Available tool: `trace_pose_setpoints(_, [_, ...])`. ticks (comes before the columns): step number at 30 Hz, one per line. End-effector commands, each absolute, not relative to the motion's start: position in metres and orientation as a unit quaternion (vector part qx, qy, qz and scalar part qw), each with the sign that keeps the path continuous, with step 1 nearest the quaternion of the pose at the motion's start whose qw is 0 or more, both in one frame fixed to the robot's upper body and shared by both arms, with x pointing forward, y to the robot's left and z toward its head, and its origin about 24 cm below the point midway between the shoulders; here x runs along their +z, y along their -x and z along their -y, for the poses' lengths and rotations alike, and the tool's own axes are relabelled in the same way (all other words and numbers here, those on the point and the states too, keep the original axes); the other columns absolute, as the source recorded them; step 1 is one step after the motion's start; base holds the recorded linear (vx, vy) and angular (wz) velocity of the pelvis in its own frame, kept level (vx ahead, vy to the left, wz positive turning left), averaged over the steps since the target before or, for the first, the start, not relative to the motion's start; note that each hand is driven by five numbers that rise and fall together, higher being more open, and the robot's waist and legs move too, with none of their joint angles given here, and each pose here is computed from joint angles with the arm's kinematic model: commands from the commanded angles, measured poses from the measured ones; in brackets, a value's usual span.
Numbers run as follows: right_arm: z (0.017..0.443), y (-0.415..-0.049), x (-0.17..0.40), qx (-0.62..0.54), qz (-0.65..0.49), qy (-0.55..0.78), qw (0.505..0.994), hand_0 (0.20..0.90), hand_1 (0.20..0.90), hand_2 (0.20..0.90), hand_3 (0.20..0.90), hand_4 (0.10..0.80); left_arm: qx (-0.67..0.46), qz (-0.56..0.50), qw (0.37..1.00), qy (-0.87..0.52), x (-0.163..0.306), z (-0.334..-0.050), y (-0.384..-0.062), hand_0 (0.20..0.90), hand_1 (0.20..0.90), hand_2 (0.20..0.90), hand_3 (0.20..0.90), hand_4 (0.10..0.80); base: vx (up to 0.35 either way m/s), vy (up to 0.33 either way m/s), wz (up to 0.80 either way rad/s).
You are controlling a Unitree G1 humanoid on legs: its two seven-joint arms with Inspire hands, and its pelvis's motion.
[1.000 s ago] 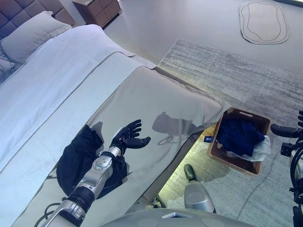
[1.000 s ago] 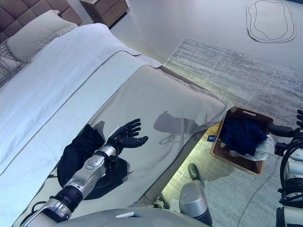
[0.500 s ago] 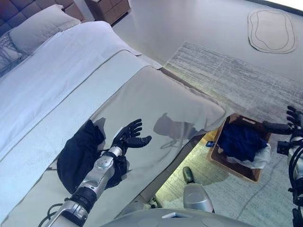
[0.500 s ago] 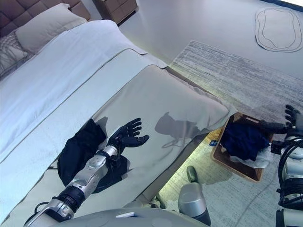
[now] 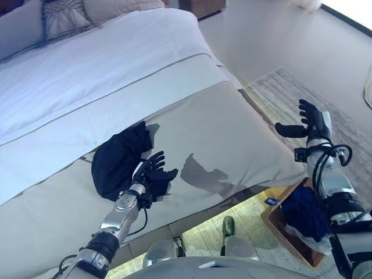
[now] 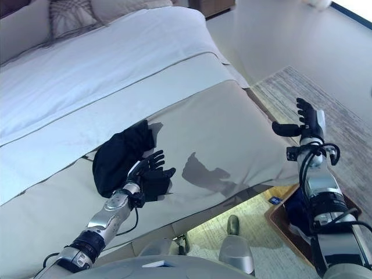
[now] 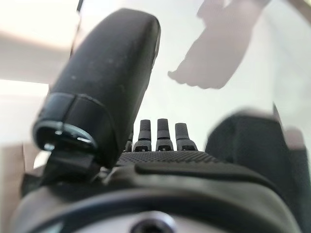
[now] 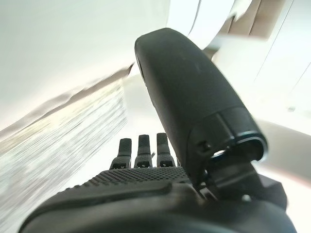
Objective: Pick up the clothes from the bed and place them into the basket
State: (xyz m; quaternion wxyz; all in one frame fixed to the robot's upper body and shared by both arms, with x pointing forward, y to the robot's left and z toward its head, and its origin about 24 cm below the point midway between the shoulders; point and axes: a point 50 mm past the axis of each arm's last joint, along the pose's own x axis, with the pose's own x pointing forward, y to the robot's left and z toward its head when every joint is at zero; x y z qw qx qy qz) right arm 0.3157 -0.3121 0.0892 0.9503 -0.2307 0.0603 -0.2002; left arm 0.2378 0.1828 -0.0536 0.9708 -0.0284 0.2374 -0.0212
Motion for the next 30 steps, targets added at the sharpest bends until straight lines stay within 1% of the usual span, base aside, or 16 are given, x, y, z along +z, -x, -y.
trace_pose_setpoints(1, [0.29, -0.344, 0.135, -0.189, 0.037, 0.24, 0.951, 0.9, 0.9, 0.9, 0.9, 0.8, 0.011, -0.187, 0.982, 0.015, -0.04, -0.203, -0.249, 0.9, 0.9, 0.9, 0.9, 0.8, 0.056, -0.026, 0.35])
trace_pose_setpoints(7, [0.273, -0.359, 0.15, -0.165, 0.054, 0.306, 0.936, 0.9, 0.9, 0.9, 0.9, 0.8, 0.018, -0.168, 0.985, 0.019, -0.035, -0.205, -0.25, 0.9, 0.9, 0.9, 0.9, 0.8, 0.042, 0.022, 0.31])
trace_pose_setpoints(11, [0.268, -0.365, 0.157, -0.153, 0.055, 0.324, 0.932, 0.9, 0.9, 0.9, 0.9, 0.8, 0.022, -0.153, 0.988, 0.027, -0.028, -0.204, -0.255, 0.9, 0.9, 0.9, 0.9, 0.8, 0.099, 0.14, 0.38])
trace_pose_setpoints(13, [0.256, -0.368, 0.157, -0.137, 0.056, 0.328, 0.933, 0.9, 0.9, 0.9, 0.9, 0.8, 0.031, -0.152, 0.988, 0.029, -0.025, -0.205, -0.257, 0.9, 0.9, 0.9, 0.9, 0.8, 0.152, 0.186, 0.32])
trace_pose_setpoints(20, [0.235, -0.374, 0.147, -0.091, 0.036, 0.346, 0.933, 0.9, 0.9, 0.9, 0.9, 0.8, 0.019, -0.157, 0.987, 0.001, -0.021, -0.21, -0.255, 0.9, 0.9, 0.9, 0.9, 0.8, 0.188, 0.153, 0.02])
trace_pose_setpoints(24, [0.223, -0.38, 0.15, -0.071, 0.033, 0.358, 0.93, 0.9, 0.9, 0.9, 0.9, 0.8, 0.019, -0.149, 0.989, -0.012, -0.018, -0.215, -0.251, 0.9, 0.9, 0.9, 0.9, 0.8, 0.145, 0.163, 0.0])
trace_pose_setpoints(30, [0.213, -0.386, 0.157, -0.058, 0.036, 0.365, 0.929, 0.9, 0.9, 0.9, 0.9, 0.8, 0.013, -0.126, 0.992, -0.03, -0.005, -0.22, -0.257, 0.9, 0.9, 0.9, 0.9, 0.8, 0.109, 0.101, 0.13])
